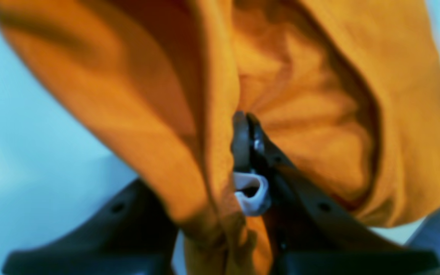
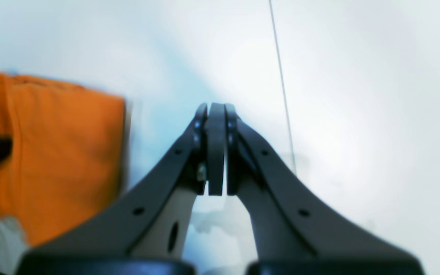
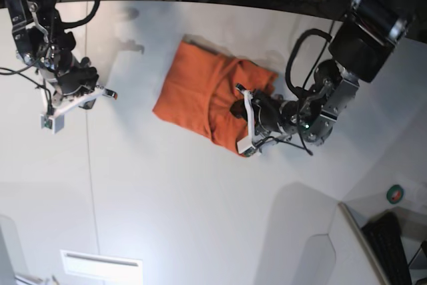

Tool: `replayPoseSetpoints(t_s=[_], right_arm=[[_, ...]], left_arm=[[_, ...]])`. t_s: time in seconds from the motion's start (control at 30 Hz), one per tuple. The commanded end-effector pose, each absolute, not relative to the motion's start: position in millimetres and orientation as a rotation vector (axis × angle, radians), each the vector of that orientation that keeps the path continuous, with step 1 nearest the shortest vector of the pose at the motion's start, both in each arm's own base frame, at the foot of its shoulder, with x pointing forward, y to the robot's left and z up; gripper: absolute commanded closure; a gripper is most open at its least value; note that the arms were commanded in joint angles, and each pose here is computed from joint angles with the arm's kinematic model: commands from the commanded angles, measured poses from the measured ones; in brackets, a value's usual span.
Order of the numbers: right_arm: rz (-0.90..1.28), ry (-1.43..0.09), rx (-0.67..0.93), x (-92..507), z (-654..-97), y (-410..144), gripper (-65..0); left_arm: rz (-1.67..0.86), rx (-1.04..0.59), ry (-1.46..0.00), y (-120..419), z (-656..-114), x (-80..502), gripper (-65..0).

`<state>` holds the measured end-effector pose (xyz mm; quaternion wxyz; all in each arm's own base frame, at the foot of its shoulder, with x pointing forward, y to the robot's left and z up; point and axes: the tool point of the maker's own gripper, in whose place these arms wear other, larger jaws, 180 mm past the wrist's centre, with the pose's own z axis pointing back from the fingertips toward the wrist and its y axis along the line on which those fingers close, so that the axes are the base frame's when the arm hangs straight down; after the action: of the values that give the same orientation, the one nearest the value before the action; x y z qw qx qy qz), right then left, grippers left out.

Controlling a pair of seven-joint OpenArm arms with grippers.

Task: Layout the t-shirt on the table in an organized manner, then fold the t-shirt properly
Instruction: 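Grasp the bundle edge with the left gripper and pull it toward the right gripper, then fold the bundle edge over with the left gripper and press it down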

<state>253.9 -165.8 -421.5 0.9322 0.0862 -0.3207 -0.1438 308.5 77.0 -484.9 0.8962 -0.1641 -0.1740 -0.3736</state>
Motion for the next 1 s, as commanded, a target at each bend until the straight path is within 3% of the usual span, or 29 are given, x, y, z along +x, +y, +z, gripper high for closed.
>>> replayPoseSetpoints(t_s=[0.0, 0.17, 0.37, 0.47, 0.67, 0.77, 0.97], right_arm=[[-0.288, -0.705, 0.17, 263, -411, -175, 0.0], [-0.304, -0.69, 0.156, 254, -415, -184, 0.0], [-0.31, -0.655, 0.149, 238, -424, -184, 0.0], [-0.311, -0.64, 0.146, 232, -428, -184, 0.0], [-0.327, -0.625, 0.17, 227, -432, -173, 0.0], [-0.34, -0.62, 0.183, 226, -434, -168, 0.0], [-0.351, -0.584, 0.163, 222, -449, -173, 0.0]], left_arm=[[-0.868, -0.297, -0.363, 74, -477, 319, 0.0], [-1.217, -0.194, -0.294, 52, -475, 318, 0.0], [-1.43, -0.301, -0.492, -21, -445, 333, 0.0], [-1.539, -0.269, -0.569, -45, -435, 341, 0.0], [-1.787, -0.147, -0.542, -62, -448, 336, 0.0], [-1.828, -0.175, -0.461, -64, -458, 327, 0.0], [-1.803, -0.261, -0.507, -76, -458, 326, 0.0]])
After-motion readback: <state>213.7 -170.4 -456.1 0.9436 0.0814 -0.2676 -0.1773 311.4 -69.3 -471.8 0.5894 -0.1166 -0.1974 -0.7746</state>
